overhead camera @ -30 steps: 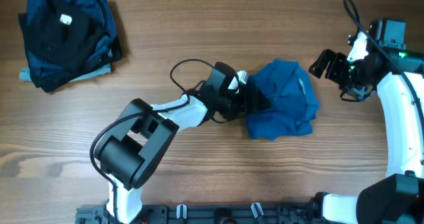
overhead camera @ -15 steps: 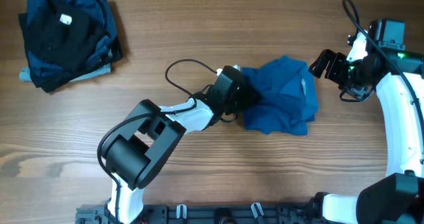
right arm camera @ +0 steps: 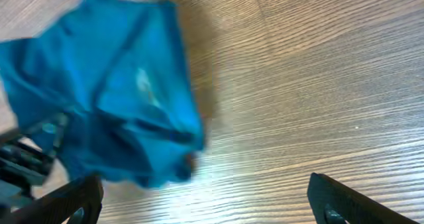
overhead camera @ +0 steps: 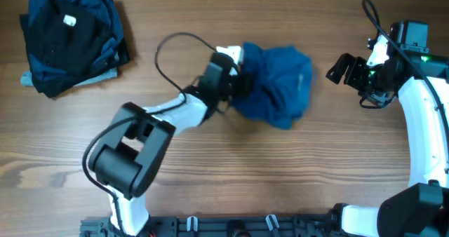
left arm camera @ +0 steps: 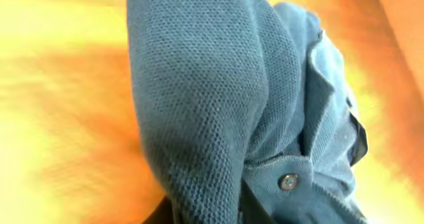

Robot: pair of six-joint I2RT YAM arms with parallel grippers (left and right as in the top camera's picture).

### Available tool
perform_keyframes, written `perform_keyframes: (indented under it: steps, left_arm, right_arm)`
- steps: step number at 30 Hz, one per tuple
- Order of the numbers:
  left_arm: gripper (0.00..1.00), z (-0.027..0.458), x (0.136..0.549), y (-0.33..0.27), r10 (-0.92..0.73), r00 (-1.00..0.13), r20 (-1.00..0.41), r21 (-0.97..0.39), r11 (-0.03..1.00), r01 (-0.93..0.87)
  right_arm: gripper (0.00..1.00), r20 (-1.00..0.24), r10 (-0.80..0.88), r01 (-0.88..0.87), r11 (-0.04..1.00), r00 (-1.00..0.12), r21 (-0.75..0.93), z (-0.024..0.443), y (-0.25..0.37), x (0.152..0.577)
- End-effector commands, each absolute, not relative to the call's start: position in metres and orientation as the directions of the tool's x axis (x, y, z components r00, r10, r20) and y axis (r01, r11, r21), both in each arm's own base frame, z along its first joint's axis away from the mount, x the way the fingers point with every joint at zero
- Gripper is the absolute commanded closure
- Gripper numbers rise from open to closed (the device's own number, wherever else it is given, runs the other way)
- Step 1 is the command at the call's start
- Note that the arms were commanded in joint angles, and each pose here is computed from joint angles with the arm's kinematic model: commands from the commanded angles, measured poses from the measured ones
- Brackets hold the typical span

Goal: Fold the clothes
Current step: 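Carry the teal bundle with the left gripper onto the upper-left clothes stack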

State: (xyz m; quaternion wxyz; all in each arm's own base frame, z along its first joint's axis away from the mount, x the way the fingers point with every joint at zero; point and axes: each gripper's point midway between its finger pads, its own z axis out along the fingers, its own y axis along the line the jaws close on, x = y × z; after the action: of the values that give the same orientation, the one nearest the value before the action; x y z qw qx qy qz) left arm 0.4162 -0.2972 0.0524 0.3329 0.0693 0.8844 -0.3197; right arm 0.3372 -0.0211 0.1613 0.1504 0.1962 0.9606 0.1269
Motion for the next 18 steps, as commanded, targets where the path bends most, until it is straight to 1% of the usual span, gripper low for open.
perform_keyframes:
  steps: [1,2,5,7,9,10,13,17,18]
  left_arm:
    - [0.86,0.095,0.468,-0.251,0.013,-0.535,-0.845,-0.264,0.86,0.438]
    - [0.87,0.101,0.481,-0.232,0.039,-0.483,-0.875,-0.193,0.886,0.422]
    - [0.85,0.104,0.498,-0.2,0.087,-0.435,-0.896,-0.107,0.909,0.402]
    - [0.87,0.109,0.512,-0.169,0.111,-0.407,-0.907,-0.042,0.936,0.351]
    - [0.87,0.118,0.526,-0.144,0.173,-0.363,-0.915,0.045,0.941,0.335]
    - [0.89,0.124,0.532,-0.131,0.177,-0.352,-0.919,0.065,0.95,0.307]
    - [0.88,0.151,0.556,-0.08,0.153,-0.309,-0.939,0.093,0.975,0.202]
    - [0.86,0.168,0.569,-0.027,0.123,-0.289,-0.95,0.095,0.99,0.106]
    - [0.84,0.168,0.57,-0.005,0.112,-0.294,-0.949,0.097,0.993,0.066]
  right_arm:
    - [0.0,-0.243,0.4,0.32,0.895,-0.884,0.31,0.163,-0.019,0.334]
    - [0.0,-0.236,0.4,0.322,0.895,-0.886,0.309,0.163,-0.019,0.332]
    - [0.0,-0.232,0.4,0.323,0.895,-0.887,0.308,0.162,-0.019,0.331]
    - [0.0,-0.232,0.401,0.324,0.894,-0.886,0.308,0.162,-0.019,0.331]
    - [0.0,-0.228,0.4,0.324,0.894,-0.887,0.308,0.162,-0.019,0.331]
    - [0.0,-0.224,0.401,0.326,0.894,-0.888,0.307,0.162,-0.018,0.33]
    - [0.0,-0.219,0.401,0.328,0.894,-0.89,0.306,0.161,-0.018,0.328]
    - [0.0,-0.218,0.401,0.328,0.894,-0.89,0.306,0.161,-0.018,0.328]
    - [0.0,-0.217,0.401,0.328,0.894,-0.89,0.306,0.161,-0.018,0.328]
